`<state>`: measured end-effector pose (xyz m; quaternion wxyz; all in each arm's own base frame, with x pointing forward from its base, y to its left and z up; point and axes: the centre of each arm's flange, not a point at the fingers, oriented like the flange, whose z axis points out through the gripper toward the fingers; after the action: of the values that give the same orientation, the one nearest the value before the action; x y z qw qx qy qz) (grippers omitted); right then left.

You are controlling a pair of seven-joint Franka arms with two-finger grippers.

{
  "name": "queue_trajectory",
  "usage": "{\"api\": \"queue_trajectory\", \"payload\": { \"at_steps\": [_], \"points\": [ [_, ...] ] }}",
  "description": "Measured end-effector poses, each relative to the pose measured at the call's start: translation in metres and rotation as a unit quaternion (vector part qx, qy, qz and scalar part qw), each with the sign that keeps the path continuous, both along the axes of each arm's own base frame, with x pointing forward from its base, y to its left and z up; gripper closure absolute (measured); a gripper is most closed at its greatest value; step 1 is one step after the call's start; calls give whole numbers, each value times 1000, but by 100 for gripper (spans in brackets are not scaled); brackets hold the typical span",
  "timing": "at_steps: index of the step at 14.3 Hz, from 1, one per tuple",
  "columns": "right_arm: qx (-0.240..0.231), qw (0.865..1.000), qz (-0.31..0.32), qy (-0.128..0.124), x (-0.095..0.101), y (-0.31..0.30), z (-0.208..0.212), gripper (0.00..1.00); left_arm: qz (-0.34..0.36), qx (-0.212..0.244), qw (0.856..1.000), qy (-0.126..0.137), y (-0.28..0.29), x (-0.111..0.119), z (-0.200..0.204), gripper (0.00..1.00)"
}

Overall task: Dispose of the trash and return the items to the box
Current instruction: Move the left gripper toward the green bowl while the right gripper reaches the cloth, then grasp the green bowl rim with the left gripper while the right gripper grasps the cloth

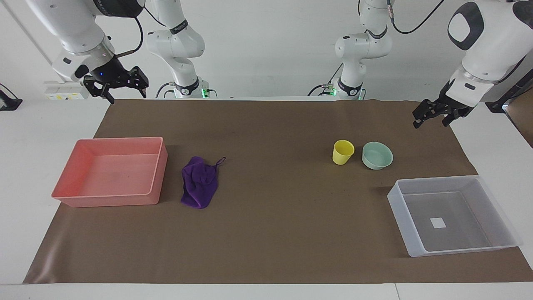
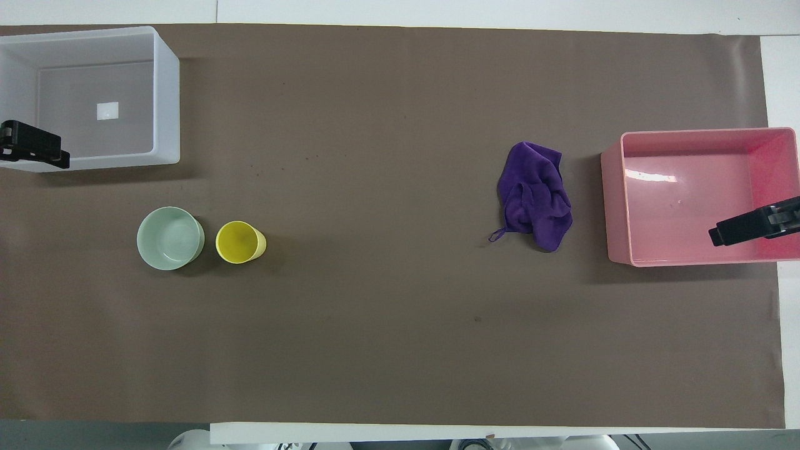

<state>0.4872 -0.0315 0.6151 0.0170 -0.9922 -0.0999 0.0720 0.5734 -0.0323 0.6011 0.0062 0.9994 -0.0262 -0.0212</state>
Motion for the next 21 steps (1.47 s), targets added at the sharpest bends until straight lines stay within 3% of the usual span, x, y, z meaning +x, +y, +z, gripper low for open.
{"api": "queue_trajectory", "payload": {
  "at_steps": [4,7,9,13,16,19,21],
  "points": [
    [0,1000,-1,0,0,-1,0,0,-18,1,1000,9,0,15,-5,0],
    [0,1000,-9,-1,0,-9,0,0,-20,2,1000,13,1,12,-4,0],
    [0,1000,-5,-19,5,-5,1,0,-21,3,999,31,1,2,-21,0],
    [-1,999,10,-41,38,53,-39,0,3,7,1000,7,1,-51,-115,0],
    [-3,999,6,-51,66,121,-109,0,14,11,1000,24,4,-105,-191,0],
    [-2,998,7,-60,74,149,-191,0,16,10,1000,11,6,-134,-251,0],
    [-2,998,4,-63,73,146,-236,0,17,10,1000,7,7,-142,-273,22]
  ]
}}
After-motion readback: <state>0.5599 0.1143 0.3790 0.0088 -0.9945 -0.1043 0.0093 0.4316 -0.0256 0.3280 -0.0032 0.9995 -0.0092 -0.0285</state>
